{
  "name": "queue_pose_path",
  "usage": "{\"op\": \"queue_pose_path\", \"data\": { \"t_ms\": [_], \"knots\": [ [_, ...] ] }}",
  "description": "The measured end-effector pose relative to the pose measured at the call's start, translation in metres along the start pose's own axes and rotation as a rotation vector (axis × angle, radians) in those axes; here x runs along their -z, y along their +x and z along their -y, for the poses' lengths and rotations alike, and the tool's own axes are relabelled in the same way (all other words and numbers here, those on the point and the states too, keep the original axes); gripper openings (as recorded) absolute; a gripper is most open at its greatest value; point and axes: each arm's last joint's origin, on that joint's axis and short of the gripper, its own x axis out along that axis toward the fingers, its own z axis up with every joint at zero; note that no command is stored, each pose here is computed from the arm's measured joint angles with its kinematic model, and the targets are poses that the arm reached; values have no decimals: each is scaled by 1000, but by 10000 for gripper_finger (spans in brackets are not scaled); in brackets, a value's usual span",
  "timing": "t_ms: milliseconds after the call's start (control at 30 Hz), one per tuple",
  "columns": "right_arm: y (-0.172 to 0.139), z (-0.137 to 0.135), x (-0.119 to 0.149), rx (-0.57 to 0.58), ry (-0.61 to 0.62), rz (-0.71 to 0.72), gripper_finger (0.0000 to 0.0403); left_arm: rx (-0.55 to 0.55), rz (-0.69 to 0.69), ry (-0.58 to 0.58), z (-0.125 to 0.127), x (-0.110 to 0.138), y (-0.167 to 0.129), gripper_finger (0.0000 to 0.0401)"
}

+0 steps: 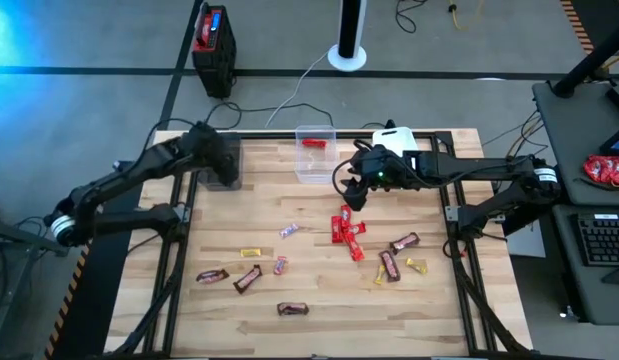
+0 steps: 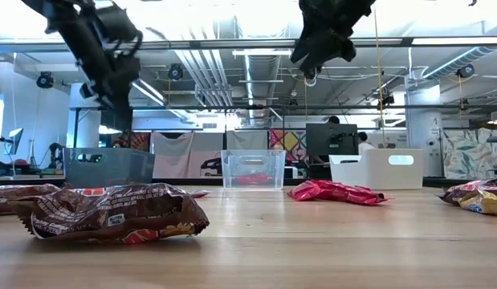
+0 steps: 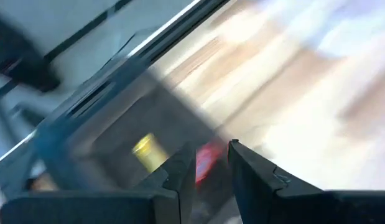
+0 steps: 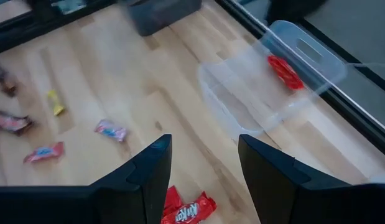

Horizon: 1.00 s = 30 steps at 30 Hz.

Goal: Sort candy by brand, put in halloween buckets
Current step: Put the brown chocolate bar into the white bin

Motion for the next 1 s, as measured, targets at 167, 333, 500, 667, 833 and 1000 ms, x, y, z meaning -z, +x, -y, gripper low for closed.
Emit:
{"op": "queue_pose_path", "data": {
  "t_ms": [167, 333, 500, 667, 833, 1000],
  "knots": [
    [13, -16, 0, -112, -128, 11, 180, 203, 170, 113, 33, 3, -30, 80],
    [37, -40, 7, -171, -335, 29, 180, 413, 300, 226, 69, 15, -57, 80],
    [63, -60, 16, -201, -448, 43, 180, 411, 360, 286, 93, 29, -72, 80],
    [92, -70, 27, -202, -487, 11, 180, 487, 339, 409, 114, 48, -74, 80],
    [115, -73, 39, -181, -449, -73, 180, 505, 305, 480, 127, 63, -62, 80],
    [118, -68, 53, -117, -353, -287, 180, 501, 299, 486, 134, 70, -49, 80]
  ]
}}
